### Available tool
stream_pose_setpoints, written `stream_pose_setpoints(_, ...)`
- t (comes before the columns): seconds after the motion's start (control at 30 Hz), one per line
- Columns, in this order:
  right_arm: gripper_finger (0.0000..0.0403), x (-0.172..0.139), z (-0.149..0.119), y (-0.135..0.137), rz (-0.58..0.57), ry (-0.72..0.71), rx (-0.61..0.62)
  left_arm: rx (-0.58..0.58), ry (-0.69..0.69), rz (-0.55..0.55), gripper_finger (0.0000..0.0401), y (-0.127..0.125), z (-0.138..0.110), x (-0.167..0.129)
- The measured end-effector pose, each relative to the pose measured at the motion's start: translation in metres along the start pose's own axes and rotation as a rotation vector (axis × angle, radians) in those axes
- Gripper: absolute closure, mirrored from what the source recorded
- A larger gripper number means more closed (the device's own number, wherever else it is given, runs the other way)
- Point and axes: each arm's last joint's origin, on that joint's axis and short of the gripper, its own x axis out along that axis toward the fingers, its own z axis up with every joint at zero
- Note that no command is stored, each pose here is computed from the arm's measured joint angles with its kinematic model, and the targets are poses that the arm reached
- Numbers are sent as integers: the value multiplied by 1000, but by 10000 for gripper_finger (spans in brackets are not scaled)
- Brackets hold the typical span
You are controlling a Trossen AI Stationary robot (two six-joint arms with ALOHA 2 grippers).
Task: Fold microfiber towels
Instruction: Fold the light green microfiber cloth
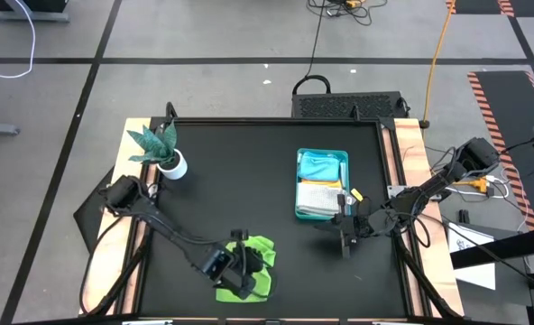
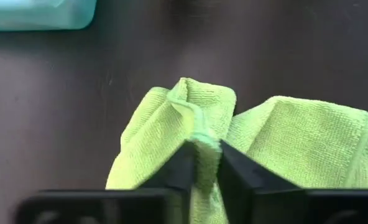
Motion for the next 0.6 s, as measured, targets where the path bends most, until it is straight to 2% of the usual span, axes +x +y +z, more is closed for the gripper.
stream_pose_setpoints(0.1, 403, 0, 0, 0, 0, 0, 0, -9, 9, 17, 389, 7, 3, 0)
stream_pose_setpoints(0.2, 403, 0, 0, 0, 0, 0, 0, -26, -10, 77, 390, 23, 18, -19)
stream_pose_setpoints(0.33, 403, 0, 0, 0, 0, 0, 0, -83, -173, 138, 397, 44, 54, -80)
stream_pose_setpoints(0.43, 403, 0, 0, 0, 0, 0, 0, -110, -316, 104, 394, 52, 72, -127)
stream_pose_setpoints(0.53, 403, 0, -1, 0, 1, 7, -4, -128, -406, 80, 397, 58, 75, -165)
stream_pose_setpoints(0.6, 403, 0, -1, 0, 1, 13, 4, -132, -421, 59, 396, 58, 70, -178)
